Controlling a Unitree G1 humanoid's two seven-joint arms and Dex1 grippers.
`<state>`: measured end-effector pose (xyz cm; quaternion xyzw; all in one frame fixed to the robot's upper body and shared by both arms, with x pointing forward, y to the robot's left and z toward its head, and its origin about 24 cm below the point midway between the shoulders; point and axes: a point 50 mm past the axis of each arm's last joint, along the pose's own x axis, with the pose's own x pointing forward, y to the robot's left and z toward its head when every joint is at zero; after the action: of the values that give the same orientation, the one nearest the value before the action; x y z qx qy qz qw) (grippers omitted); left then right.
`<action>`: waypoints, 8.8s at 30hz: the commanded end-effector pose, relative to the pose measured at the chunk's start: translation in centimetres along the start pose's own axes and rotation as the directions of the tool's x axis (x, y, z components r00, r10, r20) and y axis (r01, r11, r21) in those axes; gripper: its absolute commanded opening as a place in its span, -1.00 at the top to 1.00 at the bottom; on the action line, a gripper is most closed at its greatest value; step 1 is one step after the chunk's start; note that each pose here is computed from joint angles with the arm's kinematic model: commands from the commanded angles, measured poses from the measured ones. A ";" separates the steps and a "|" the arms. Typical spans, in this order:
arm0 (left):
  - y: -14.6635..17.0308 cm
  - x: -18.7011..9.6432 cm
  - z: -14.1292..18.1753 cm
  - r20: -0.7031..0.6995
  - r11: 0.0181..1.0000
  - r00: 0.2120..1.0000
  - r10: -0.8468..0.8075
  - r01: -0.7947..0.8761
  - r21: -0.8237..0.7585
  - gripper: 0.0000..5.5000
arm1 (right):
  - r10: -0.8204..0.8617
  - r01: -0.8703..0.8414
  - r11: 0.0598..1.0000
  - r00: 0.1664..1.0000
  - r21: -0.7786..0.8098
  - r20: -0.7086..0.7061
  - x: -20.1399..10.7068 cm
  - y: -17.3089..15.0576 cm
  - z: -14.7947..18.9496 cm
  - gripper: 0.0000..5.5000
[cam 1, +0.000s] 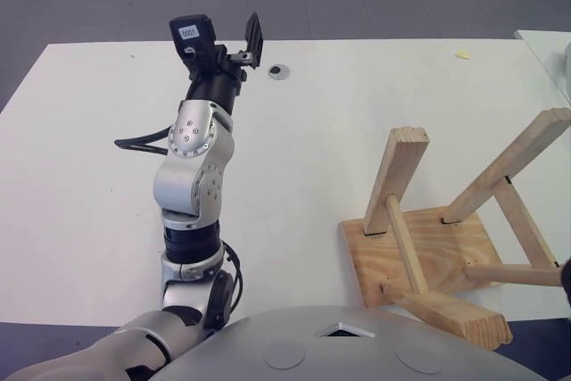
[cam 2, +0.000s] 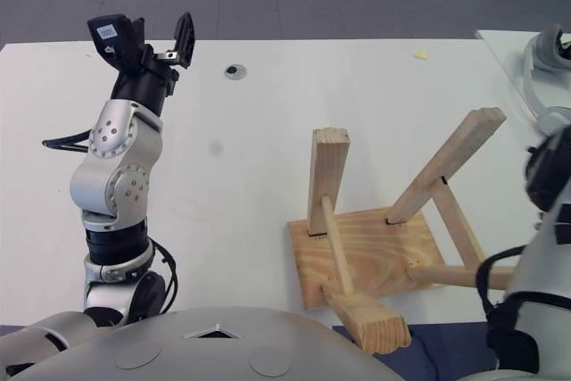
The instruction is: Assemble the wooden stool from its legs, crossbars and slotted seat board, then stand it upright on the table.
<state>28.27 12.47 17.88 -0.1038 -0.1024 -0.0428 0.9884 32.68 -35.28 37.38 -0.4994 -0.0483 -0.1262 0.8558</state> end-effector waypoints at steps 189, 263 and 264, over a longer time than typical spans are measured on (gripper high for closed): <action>6.1 -7.0 -9.8 -0.510 0.467 0.297 -0.807 0.850 -0.245 0.04 | 0.847 -0.874 -0.308 -0.073 0.375 0.526 -14.1 29.2 -5.2 -0.54; 1.9 4.4 -4.2 -0.713 0.742 0.284 -0.642 -0.006 -0.670 0.51 | 0.990 -0.367 -0.136 -0.077 0.920 0.116 -10.9 26.4 5.7 0.44; 1.9 3.9 -4.6 -0.712 0.740 0.274 -0.647 0.000 -0.673 0.51 | 0.991 -0.350 -0.133 -0.075 0.927 0.113 -11.1 26.7 5.5 0.44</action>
<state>33.21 13.61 13.89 -0.3486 0.4592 -0.3508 0.7380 30.75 -18.99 18.03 0.1544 0.4998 0.2474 0.8156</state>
